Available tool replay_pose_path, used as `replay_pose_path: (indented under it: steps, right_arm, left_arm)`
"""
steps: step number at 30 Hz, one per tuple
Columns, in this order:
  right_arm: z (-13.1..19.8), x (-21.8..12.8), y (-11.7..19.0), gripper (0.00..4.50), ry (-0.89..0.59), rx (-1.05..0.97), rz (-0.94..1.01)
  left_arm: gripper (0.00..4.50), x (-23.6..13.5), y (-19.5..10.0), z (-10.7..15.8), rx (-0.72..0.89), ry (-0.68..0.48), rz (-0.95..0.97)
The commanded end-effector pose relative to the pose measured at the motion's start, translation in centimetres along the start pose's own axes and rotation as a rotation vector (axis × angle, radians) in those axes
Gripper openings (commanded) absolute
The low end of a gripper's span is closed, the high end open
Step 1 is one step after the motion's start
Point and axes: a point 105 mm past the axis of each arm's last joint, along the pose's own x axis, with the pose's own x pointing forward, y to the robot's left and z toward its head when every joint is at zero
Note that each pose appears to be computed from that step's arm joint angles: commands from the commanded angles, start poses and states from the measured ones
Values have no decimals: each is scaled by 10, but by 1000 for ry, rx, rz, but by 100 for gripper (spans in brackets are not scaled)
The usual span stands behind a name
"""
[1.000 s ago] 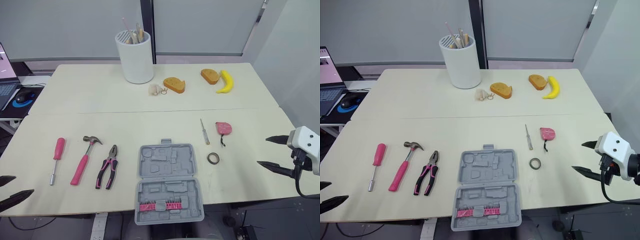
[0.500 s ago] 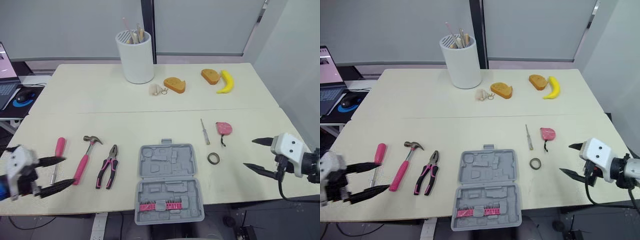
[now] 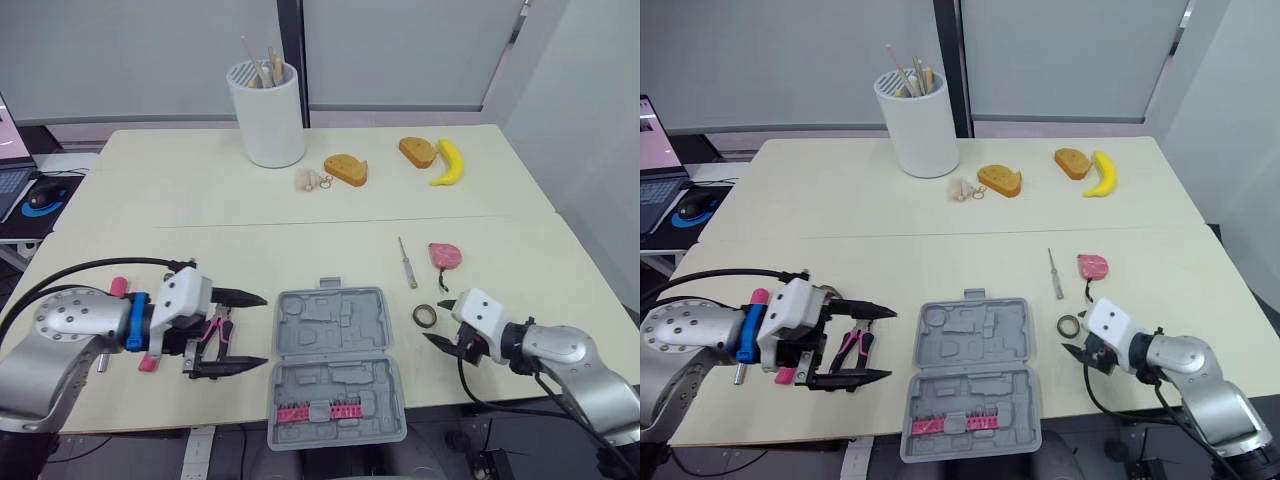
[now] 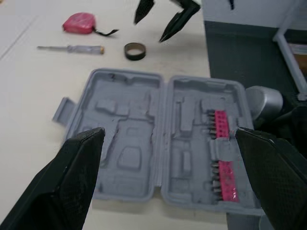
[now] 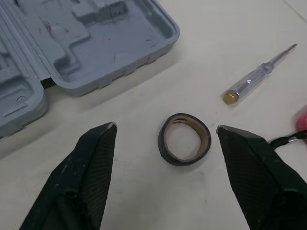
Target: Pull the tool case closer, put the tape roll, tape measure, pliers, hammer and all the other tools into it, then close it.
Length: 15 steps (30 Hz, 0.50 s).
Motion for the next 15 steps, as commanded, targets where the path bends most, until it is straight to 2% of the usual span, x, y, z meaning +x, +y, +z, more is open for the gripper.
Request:
replay_pose_path:
  steps: [1, 15]
  right_arm:
    - [2, 7, -4, 359, 10, 15, -29]
    - [-5, 29, 0, 359, 60, -6, 11]
  left_arm:
    - [450, 13, -8, 21, 58, -62, -70]
    - [450, 18, -10, 16, 84, -59, -83]
